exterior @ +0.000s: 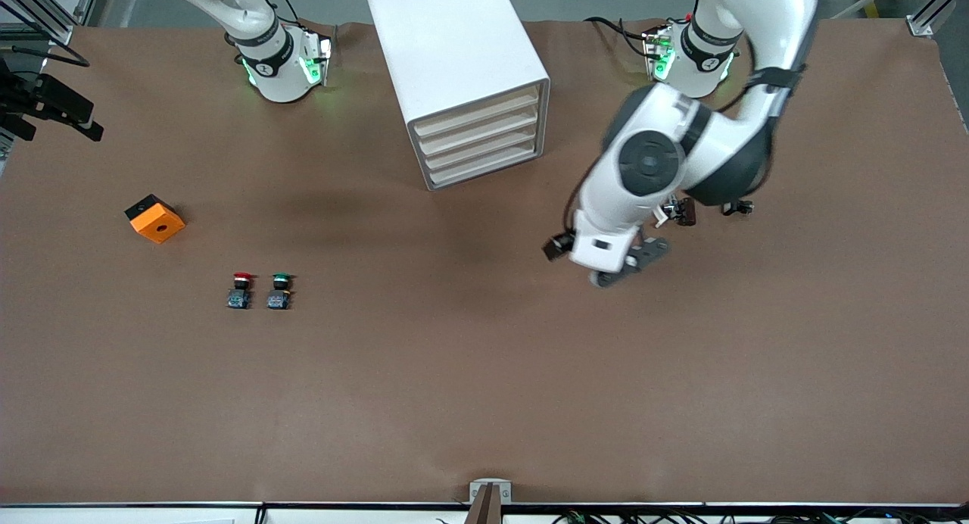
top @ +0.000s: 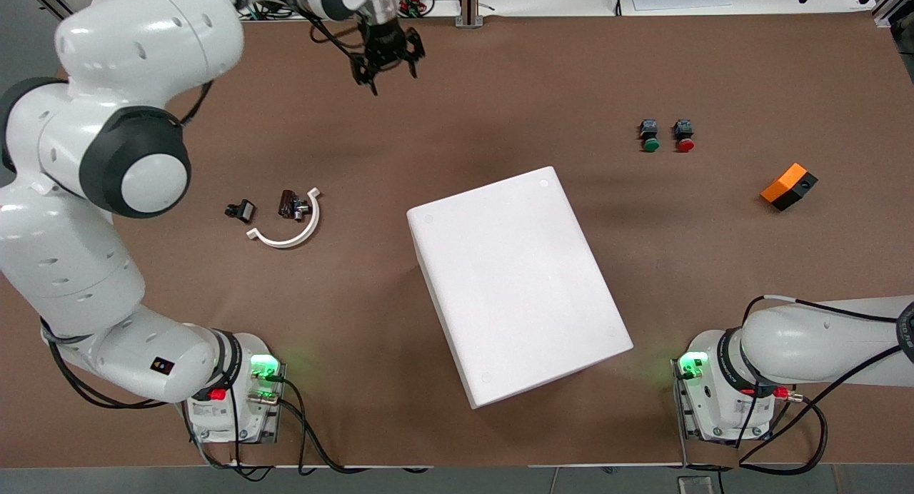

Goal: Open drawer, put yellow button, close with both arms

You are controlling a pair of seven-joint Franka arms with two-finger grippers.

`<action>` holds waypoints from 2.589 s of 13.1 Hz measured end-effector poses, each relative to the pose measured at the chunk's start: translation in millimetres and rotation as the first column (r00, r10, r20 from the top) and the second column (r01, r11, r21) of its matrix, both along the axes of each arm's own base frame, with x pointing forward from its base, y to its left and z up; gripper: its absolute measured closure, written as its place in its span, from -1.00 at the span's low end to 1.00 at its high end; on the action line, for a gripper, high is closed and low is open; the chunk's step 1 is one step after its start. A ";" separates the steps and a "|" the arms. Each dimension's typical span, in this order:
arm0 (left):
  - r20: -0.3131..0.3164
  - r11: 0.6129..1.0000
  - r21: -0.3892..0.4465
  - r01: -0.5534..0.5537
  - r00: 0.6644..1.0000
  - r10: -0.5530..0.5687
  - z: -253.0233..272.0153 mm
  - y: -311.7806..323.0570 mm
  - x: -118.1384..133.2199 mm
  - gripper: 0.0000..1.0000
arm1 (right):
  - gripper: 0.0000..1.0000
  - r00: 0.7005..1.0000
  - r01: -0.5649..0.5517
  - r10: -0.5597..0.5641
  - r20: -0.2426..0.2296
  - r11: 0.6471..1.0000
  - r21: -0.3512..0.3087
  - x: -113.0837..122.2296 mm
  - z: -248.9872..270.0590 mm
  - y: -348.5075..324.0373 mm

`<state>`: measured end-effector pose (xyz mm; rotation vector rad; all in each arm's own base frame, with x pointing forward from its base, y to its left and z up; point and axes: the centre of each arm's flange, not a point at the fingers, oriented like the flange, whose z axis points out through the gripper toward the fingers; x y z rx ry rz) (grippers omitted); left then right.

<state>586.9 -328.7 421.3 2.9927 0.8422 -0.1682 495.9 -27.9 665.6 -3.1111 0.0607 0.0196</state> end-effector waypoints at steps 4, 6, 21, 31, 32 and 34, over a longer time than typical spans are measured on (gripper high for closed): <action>0.069 0.992 0.004 -0.129 0.989 0.128 43.7 96.4 37.7 -1.00 | -1.00 1.000 -0.003 0.003 0.000 1.000 0.000 0.1 0.0 1.7; 0.091 0.988 -0.001 -0.153 0.984 0.153 57.1 144.0 51.0 -1.00 | -1.00 1.000 -0.006 0.006 0.000 1.000 0.000 0.2 0.0 2.8; 0.081 0.974 0.059 0.219 0.971 -0.223 167.6 312.4 15.5 -1.00 | -1.00 1.000 -0.019 0.019 -0.002 1.000 0.000 1.2 -1.0 9.2; 0.049 0.920 0.071 0.384 0.920 -0.388 213.9 352.7 -41.4 -1.00 | -1.00 1.000 -0.022 0.022 -0.005 1.000 0.000 2.1 -2.4 10.7; 0.049 0.919 0.071 0.388 0.919 -0.392 215.0 349.7 -46.4 -1.00 | -1.00 1.000 -0.022 0.022 -0.006 1.000 0.000 2.4 -2.9 10.7; 0.053 0.915 0.056 0.399 0.914 -0.402 212.6 339.5 -57.6 -1.00 | -1.00 1.000 -0.022 0.022 -0.007 1.000 0.000 2.8 -3.4 10.7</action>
